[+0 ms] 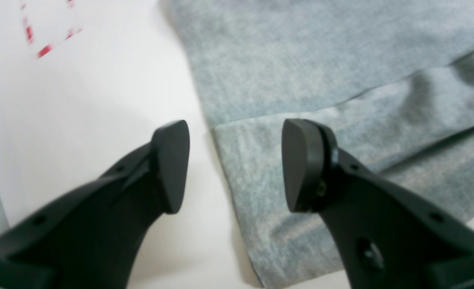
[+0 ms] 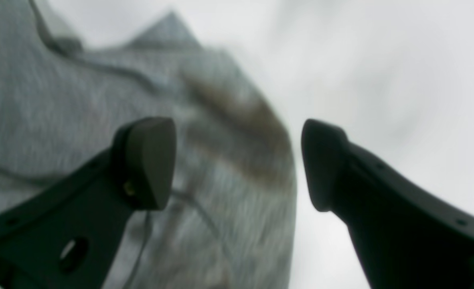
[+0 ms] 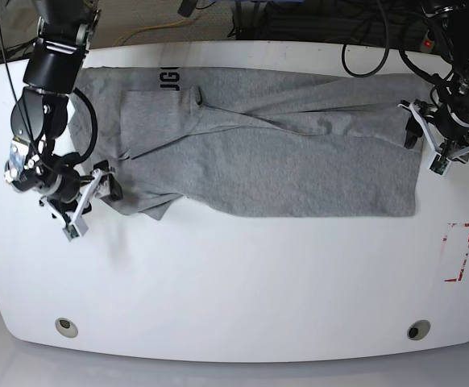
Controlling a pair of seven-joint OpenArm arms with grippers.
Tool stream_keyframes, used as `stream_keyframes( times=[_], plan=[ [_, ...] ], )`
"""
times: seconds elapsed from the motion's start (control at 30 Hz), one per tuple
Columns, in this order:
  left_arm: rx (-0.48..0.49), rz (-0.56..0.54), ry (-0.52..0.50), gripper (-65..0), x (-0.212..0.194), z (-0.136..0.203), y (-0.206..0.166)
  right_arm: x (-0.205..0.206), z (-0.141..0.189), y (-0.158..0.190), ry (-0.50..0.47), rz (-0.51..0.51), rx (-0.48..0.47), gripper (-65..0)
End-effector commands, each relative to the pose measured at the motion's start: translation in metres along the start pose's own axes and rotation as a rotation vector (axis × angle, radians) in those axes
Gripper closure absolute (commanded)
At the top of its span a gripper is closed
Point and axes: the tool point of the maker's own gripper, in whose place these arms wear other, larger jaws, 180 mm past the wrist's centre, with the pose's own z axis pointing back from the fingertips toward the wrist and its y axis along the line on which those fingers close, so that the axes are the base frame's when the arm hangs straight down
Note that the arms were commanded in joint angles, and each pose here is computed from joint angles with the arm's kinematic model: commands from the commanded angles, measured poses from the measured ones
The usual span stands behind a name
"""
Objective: Fold the T-shirt properly
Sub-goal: 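Move the right gripper to the shirt hem and grasp it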
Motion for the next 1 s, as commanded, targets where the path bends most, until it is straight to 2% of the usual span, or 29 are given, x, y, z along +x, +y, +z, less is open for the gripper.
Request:
stream_keyframes(
  times=[0.0,0.3,0.47,0.53,0.7,0.77,0.87,0.97],
  plan=[
    [0.023,-0.016,-0.029,-33.9,0.009,0.005,0.008,0.028,-0.005,-0.008,-0.056,0.023,0.014,-46.0],
    [0.02,-0.013,-0.022,-33.9,0.006,0.005,0.007,0.015,-0.049,0.006,-0.018,-0.004,0.109,-46.0],
    [0.02,-0.013,-0.023,-34.2,0.006,0.005,0.007,0.003,-0.061,0.012,-0.015,-0.038,0.135,-45.0],
    [0.018,-0.015,-0.024,-34.3,0.007,0.005,0.006,0.002,-0.063,0.011,-0.031,-0.053,0.136,-39.3],
    [0.04,-0.003,-0.071,-36.3,0.027,0.0,0.019,0.005,-0.063,0.011,-0.057,-0.06,0.136,-8.6],
    [0.072,0.067,-0.076,-40.4,0.029,-0.006,0.031,0.006,-0.062,0.01,-0.059,-0.057,0.134,-1.0],
    [0.157,0.235,-0.099,-47.5,0.038,-0.015,0.061,0.007,-0.062,0.01,-0.062,-0.054,0.132,0.0],
    [0.196,0.356,-0.108,-51.7,0.041,-0.025,0.079,0.007,-0.061,0.009,-0.061,-0.053,0.131,0.0]
  ],
)
